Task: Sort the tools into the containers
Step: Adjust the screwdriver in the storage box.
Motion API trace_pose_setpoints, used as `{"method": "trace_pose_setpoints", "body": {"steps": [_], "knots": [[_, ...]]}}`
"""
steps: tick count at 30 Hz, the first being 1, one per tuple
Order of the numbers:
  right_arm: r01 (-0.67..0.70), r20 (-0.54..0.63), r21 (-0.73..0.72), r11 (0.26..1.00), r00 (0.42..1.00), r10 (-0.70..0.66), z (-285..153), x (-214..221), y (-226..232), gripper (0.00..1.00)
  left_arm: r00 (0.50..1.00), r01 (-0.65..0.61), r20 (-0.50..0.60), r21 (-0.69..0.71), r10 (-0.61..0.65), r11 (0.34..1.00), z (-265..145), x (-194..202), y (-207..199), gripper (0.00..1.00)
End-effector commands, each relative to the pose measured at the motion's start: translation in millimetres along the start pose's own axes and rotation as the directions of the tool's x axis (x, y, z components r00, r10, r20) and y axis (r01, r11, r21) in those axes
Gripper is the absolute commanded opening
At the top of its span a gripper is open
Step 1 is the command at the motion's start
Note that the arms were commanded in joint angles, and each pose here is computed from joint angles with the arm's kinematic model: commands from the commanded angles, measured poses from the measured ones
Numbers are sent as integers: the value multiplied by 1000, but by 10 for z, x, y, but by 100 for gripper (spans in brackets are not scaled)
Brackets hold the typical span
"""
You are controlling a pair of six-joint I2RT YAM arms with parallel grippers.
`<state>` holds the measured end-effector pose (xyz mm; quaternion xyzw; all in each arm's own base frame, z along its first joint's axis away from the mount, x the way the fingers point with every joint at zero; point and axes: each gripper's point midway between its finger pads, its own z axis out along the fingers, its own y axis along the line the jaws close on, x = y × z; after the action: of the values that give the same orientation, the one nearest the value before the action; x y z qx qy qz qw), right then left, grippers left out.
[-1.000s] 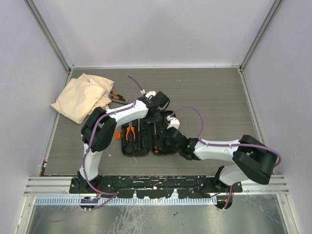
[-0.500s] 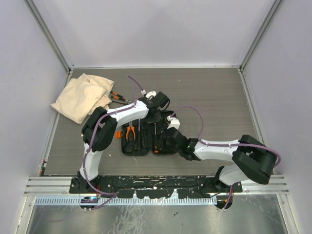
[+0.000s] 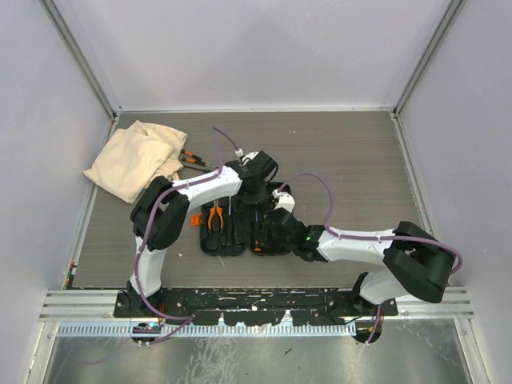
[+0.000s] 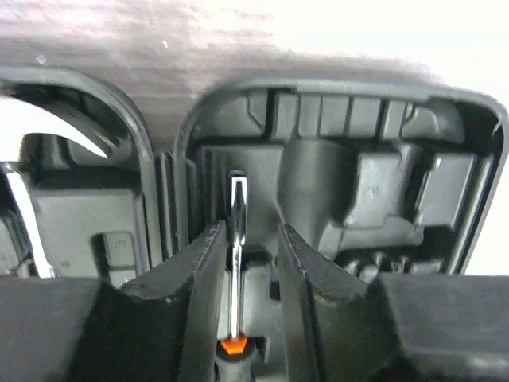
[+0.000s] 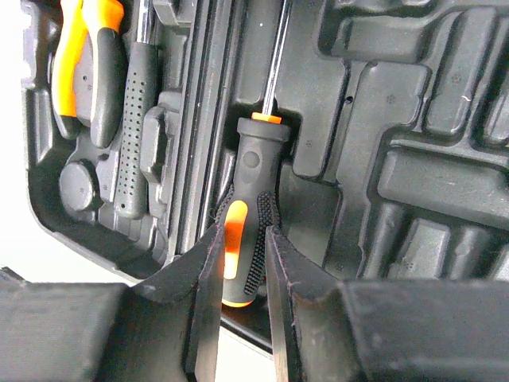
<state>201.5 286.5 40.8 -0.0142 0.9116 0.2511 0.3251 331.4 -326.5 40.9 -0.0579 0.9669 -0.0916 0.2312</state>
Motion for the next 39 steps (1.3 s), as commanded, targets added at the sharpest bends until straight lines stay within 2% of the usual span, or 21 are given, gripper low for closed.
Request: {"method": "trace_pose_setpoints", "body": {"steps": [1, 8, 16, 24, 29, 35, 39], "knots": [[220, -281, 299, 929, 950, -134, -257, 656, -975, 8, 993, -44, -104, 69, 51, 997, -285, 130, -110, 36], [253, -280, 300, 920, 945, -169, -299, 544, -922, 16, 1000, -21, 9, 152, 19, 988, -812, -331, -98, 48], [282, -256, 326, 903, 945, -203, -442, 324, -873, 24, 990, 21, 135, 152, -42, 988, -1266, -750, 346, 50], [260, -191, 366, 894, 961, -202, -614, 79, -912, 37, 992, 33, 120, 84, -43, 996, -1213, -669, 803, 51], [192, -56, 250, 949, 981, -184, -720, -243, -638, 41, 997, -1, 83, 43, -2, 999, -1086, -505, 960, 51], [53, 97, 112, 992, 993, -64, -812, -665, -473, 50, 999, -21, 30, 18, 21, 1000, -907, -298, 1072, 48], [-1, 121, 138, 990, 993, -16, -800, -775, -619, 50, 999, -29, 19, -42, 29, 999, -830, -238, 1199, 47]]}}
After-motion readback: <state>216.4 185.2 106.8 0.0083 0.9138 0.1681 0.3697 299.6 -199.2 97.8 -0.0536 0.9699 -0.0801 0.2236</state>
